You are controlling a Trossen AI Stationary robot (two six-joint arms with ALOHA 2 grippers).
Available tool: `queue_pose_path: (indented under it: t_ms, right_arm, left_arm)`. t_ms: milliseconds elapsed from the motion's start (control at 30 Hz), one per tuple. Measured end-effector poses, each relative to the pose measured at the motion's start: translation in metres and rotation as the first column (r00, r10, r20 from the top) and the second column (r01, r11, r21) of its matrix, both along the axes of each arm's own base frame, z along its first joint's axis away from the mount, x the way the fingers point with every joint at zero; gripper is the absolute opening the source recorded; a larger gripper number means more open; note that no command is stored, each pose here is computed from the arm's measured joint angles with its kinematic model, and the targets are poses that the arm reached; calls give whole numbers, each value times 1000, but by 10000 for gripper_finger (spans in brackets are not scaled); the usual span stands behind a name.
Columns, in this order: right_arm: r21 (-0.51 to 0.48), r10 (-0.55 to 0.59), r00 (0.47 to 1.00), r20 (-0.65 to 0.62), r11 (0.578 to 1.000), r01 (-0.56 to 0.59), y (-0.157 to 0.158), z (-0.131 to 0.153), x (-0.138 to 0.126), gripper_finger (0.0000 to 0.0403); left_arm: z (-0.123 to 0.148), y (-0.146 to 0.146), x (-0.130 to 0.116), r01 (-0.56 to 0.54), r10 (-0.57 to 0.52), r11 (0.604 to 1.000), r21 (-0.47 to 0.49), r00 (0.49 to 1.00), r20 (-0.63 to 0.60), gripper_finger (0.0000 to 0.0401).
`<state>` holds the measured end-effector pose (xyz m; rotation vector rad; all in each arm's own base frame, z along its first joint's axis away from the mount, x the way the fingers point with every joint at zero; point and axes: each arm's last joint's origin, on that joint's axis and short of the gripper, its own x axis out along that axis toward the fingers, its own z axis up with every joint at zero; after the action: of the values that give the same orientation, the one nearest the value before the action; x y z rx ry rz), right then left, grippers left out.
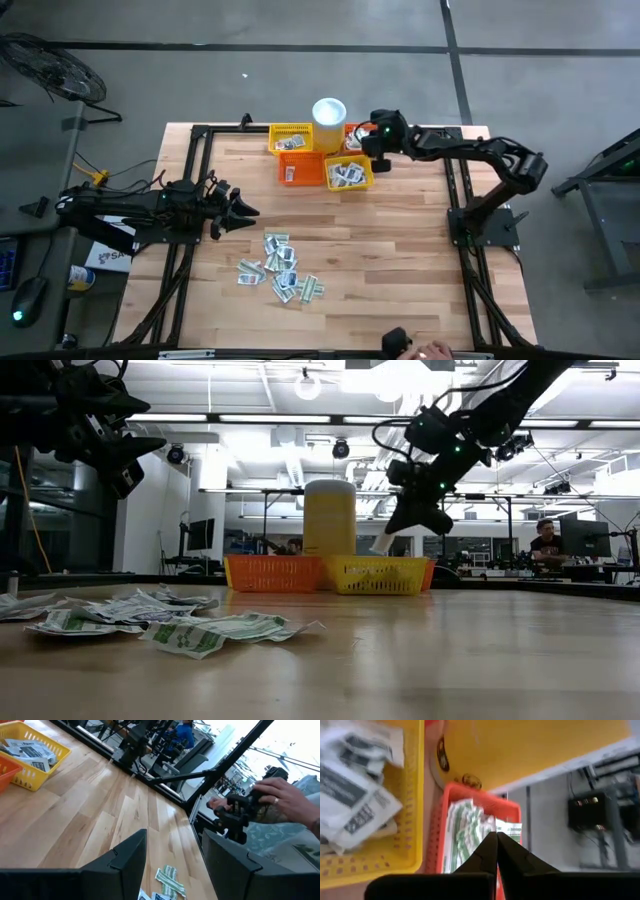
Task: Pick & Place First Aid Supplies
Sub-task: Put the green bandage pack into the top orange basket
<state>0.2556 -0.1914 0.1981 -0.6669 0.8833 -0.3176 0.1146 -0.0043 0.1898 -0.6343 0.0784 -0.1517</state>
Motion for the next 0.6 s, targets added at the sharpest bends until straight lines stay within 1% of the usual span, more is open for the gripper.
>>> queue_pose_path:
  t_ms: [100, 333, 600]
  right_arm:
    - [38, 38, 998, 40, 999, -39, -7, 1, -5, 0]
    - [60, 114, 992, 55, 991, -118, -19, -2, -14, 0]
    - [82, 117, 992, 53, 989, -121, -31, -20, -12, 0]
  left_arm:
    - [0, 0, 0, -1, 1, 1000, 0, 1000, 0, 191]
    - [0, 0, 0, 0, 0, 1000, 0, 1000, 0, 191]
    - [0, 0, 0, 0, 0, 1000, 0, 1000, 0, 191]
